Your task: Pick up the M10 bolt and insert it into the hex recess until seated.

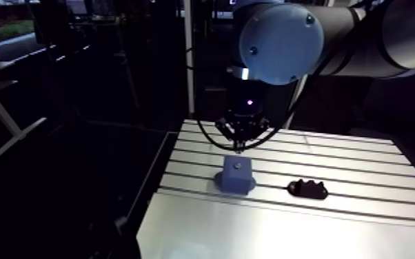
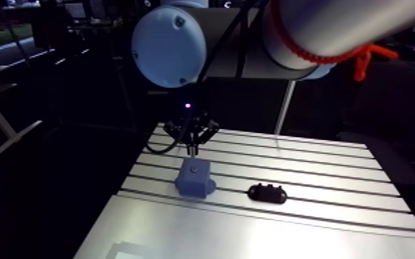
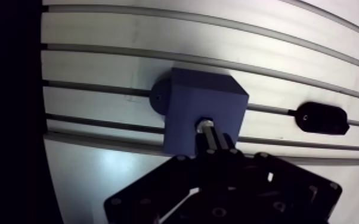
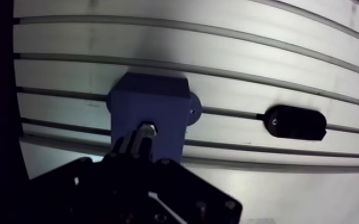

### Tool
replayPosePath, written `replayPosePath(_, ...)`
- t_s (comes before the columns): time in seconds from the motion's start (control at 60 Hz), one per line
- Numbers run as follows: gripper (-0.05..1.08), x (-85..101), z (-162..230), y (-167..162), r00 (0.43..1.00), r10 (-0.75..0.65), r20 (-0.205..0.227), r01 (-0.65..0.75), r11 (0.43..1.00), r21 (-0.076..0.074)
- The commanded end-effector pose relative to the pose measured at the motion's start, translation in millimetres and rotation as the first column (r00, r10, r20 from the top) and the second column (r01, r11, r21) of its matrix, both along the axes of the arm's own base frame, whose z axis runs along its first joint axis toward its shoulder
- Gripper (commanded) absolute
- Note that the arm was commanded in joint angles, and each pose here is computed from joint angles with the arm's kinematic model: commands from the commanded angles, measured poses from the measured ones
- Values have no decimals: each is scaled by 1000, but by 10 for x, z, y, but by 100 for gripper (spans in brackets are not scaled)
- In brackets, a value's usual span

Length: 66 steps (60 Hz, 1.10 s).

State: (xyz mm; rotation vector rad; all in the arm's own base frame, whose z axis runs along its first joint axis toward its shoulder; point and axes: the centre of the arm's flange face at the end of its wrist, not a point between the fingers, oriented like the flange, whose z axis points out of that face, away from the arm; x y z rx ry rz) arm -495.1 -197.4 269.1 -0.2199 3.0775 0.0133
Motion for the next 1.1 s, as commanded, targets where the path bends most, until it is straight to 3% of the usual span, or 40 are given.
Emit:
replayPosePath(0.017,108,-1,-70,16,1000,-2,13,2,1000,1)
replayPosePath(1.1,108,42,-199,9,999,2,40,-3,1000,6)
